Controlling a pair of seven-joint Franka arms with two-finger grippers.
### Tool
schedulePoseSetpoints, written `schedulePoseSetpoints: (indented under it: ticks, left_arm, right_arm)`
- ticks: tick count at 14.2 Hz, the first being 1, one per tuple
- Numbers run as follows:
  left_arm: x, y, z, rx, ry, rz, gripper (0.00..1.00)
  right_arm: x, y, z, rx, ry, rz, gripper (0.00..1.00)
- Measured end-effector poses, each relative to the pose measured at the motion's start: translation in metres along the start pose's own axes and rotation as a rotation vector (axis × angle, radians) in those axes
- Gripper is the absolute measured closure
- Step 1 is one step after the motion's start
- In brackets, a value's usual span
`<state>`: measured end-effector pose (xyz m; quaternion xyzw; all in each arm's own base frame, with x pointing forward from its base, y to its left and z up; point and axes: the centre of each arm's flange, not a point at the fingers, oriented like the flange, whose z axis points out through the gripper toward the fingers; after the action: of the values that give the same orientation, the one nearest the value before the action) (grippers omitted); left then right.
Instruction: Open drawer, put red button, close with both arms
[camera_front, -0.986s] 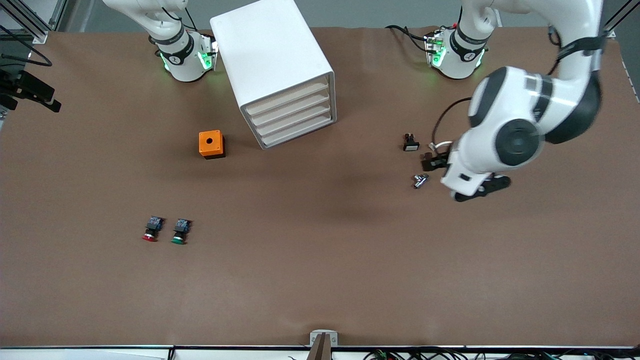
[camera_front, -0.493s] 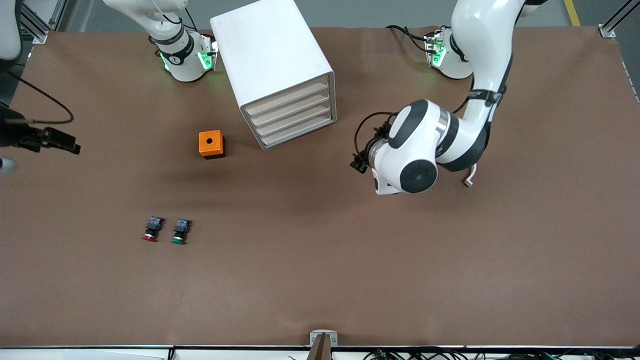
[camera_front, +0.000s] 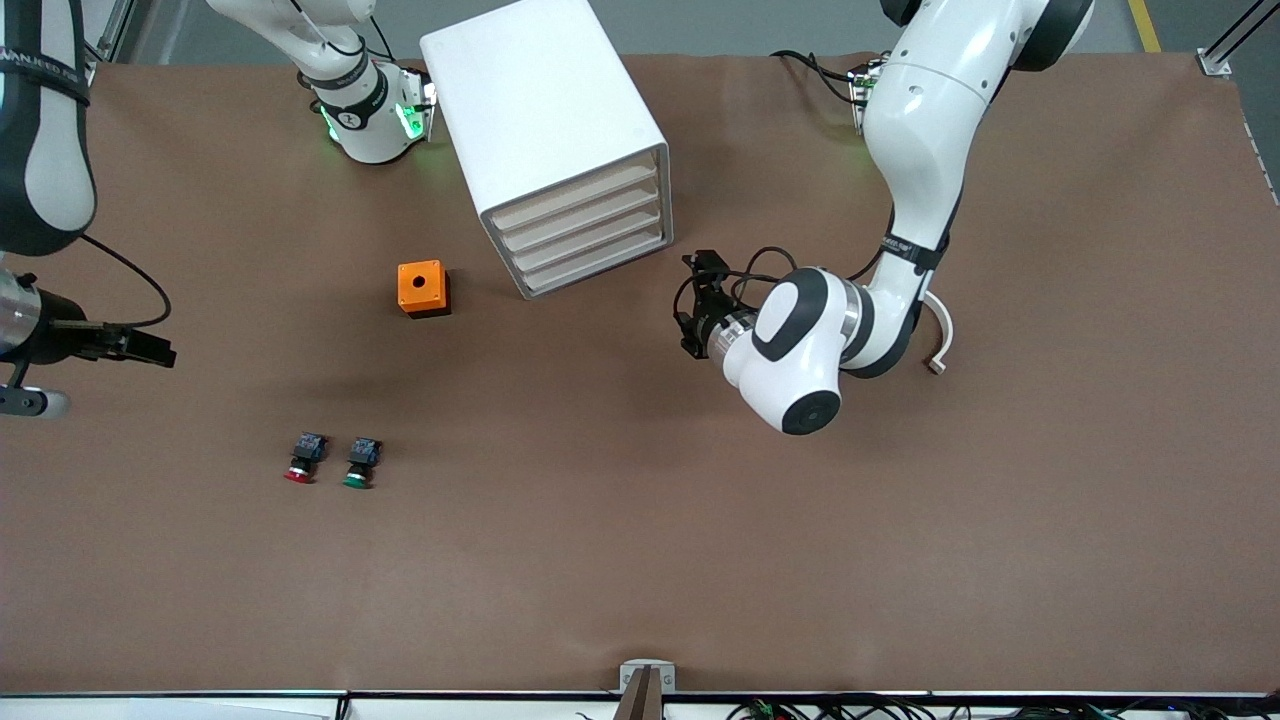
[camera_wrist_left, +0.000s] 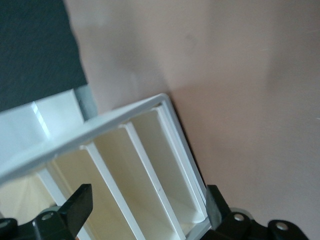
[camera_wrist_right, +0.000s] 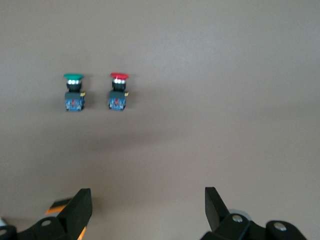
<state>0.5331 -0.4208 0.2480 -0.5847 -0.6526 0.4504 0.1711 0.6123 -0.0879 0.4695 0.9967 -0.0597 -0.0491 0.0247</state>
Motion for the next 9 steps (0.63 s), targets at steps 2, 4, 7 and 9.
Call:
schedulePoseSetpoints:
  ticks: [2, 4, 7, 9]
  left_arm:
    - [-0.002, 0.006, 0.018, 0.076, -0.032, -0.094, 0.00]
    - [-0.007, 0.006, 0.043, 0.162, -0.028, -0.143, 0.00]
    - [-0.019, 0.000, 0.078, 0.258, -0.011, -0.164, 0.13]
    - [-0.023, -0.003, 0.094, 0.292, 0.004, -0.165, 0.22]
  right_arm:
    - [0.009, -0.005, 0.022, 0.000, 0.005, 0.012, 0.00]
    - [0.019, -0.017, 0.043, 0.021, 0.014, 0.021, 0.00]
    - [0.036, -0.032, 0.093, 0.042, 0.046, 0.037, 0.00]
    - [0.041, -0.040, 0.135, 0.044, 0.074, 0.059, 0.00]
